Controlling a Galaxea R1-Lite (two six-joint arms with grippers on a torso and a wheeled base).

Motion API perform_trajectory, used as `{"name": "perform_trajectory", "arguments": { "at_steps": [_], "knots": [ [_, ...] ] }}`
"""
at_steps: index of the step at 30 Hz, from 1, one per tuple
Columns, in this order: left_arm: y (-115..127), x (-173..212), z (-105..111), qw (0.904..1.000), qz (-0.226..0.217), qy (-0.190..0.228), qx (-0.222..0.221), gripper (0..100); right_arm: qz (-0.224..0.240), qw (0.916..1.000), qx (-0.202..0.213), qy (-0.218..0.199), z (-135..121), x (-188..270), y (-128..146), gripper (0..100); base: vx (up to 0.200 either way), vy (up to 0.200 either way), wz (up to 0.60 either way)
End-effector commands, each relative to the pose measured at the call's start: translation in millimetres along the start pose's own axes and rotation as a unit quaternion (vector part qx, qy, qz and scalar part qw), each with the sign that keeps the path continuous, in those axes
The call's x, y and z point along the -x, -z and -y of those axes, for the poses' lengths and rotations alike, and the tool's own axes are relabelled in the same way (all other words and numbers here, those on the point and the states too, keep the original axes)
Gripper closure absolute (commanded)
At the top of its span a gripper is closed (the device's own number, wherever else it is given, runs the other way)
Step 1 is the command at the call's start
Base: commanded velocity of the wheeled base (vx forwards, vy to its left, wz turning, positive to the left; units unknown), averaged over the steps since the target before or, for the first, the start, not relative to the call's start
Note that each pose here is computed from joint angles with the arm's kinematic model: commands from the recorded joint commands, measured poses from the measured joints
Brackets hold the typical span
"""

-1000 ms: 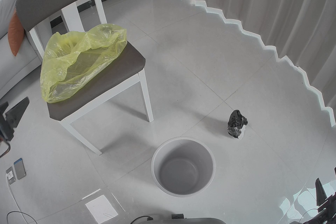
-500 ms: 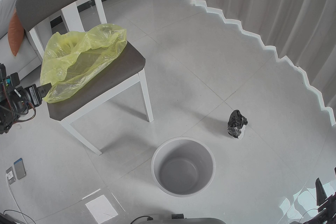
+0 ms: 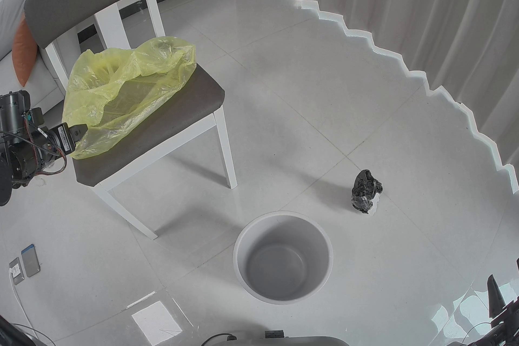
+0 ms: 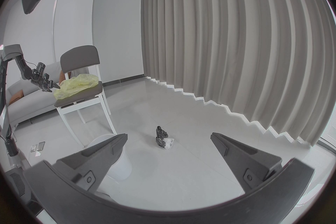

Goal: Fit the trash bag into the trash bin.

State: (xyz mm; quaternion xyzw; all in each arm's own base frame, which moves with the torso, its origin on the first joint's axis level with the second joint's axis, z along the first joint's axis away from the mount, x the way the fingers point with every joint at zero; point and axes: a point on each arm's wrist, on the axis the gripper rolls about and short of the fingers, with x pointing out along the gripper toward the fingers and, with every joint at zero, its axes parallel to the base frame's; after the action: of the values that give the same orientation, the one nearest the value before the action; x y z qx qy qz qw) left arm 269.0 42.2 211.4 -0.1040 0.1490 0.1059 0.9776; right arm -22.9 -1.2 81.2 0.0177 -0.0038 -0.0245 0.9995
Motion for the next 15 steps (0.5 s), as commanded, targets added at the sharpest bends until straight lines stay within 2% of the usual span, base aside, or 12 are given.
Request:
{"name": "perform_trajectory", "arguments": {
  "at_steps": [1,11,15],
  "knots": [
    [4,-6,0,0.9999,-0.01,0.0,-0.001,0,0.0,1.0,0.0,0.0,0,0,5,0,0.0,0.0,0.0],
    [7,-47,-1,0.9995,-0.029,-0.007,0.003,0,0.0,1.0,0.009,-0.001,0,0,5,0,0.0,0.0,0.0],
    [4,-57,0,0.9993,-0.027,-0.005,0.026,0,0.004,0.9995,0.016,-0.025,-1,0,4,0,0.0,0.0,0.0]
  ]
}}
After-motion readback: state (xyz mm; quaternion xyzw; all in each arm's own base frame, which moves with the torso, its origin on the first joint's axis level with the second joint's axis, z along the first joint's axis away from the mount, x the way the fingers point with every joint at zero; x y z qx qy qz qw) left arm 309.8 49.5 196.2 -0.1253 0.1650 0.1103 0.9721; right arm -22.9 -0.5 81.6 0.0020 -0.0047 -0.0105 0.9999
